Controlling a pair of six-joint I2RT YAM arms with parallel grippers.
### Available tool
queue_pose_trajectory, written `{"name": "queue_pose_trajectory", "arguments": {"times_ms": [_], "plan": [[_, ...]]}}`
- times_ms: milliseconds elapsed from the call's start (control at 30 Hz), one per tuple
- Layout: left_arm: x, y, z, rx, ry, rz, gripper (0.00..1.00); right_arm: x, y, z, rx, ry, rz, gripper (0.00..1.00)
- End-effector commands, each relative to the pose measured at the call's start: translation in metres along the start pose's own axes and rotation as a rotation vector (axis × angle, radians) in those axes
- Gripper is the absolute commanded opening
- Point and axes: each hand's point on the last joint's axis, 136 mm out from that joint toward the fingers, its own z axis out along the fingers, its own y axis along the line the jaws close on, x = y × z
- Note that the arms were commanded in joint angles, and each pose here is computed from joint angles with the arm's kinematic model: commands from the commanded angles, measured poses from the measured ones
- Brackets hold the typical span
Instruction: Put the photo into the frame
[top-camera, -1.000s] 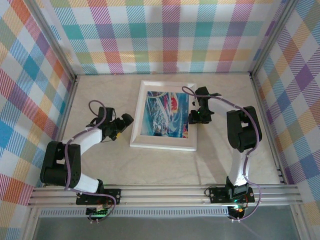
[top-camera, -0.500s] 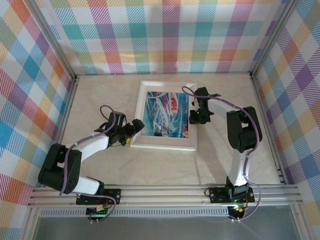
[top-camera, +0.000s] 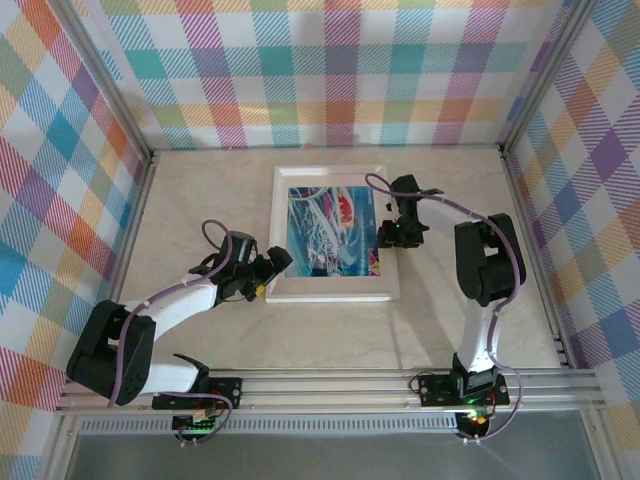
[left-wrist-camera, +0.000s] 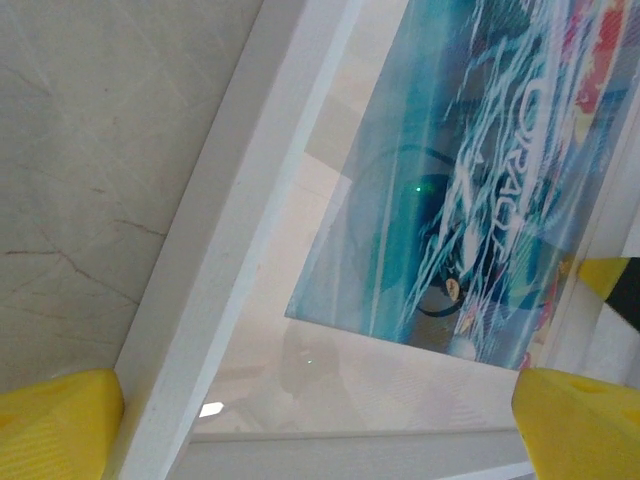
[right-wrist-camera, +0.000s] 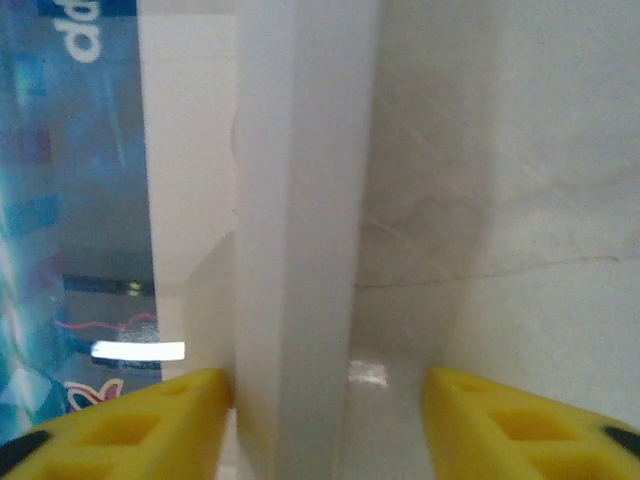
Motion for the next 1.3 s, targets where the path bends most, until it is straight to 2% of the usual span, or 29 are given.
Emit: {"name": "queue_pose_trajectory", "arguments": {"times_ms": [0,133,333,433,600,700,800,900,1067,1100,1133,1267], "plan": [[-0.021,-0.006,-0.017,-0.061,-0.067,0.083,1.0,-0.003,0.003,-0.021,-0.036,-0.061,0.034,0.64],[-0.077,-0.006,-0.036,-0.1,-0.205,0.114,1.0,-0.023,-0.019,-0.047,-0.016,-0.185,0.081,0.75],[-0.155,0.035,-0.059,-0.288,-0.402,0.116,1.0,-0.034,-0.081,-0.061,0.11,-0.356,0.162,0.8],[-0.177,0.059,-0.067,-0.395,-0.467,0.143,1.0,-0.034,-0.11,-0.06,0.195,-0.426,0.166,0.82],[-0.193,0.085,-0.07,-0.561,-0.532,0.254,1.0,-0.027,-0.137,-0.058,0.285,-0.591,0.154,0.83],[-0.203,0.088,-0.071,-0.589,-0.561,0.303,1.0,-0.035,-0.136,-0.082,0.285,-0.81,0.131,0.89],[-0.211,0.088,-0.071,-0.593,-0.626,0.368,1.0,-0.028,-0.14,-0.084,0.291,-0.858,0.153,0.99],[-0.214,0.093,-0.062,-0.581,-0.677,0.42,1.0,-0.02,-0.129,-0.095,0.238,-0.988,0.099,0.99],[-0.217,0.083,-0.047,-0.494,-0.706,0.503,1.0,-0.019,-0.116,-0.087,0.174,-1.003,0.032,0.99],[-0.216,0.082,-0.044,-0.486,-0.697,0.516,0.99,-0.017,-0.122,-0.089,0.192,-1.053,0.056,0.99],[-0.214,0.078,-0.041,-0.464,-0.687,0.537,0.99,-0.012,-0.126,-0.085,0.2,-1.013,0.082,0.99],[-0.199,0.066,-0.038,-0.366,-0.713,0.624,0.98,-0.015,-0.126,-0.088,0.202,-1.031,0.078,0.99]]}}
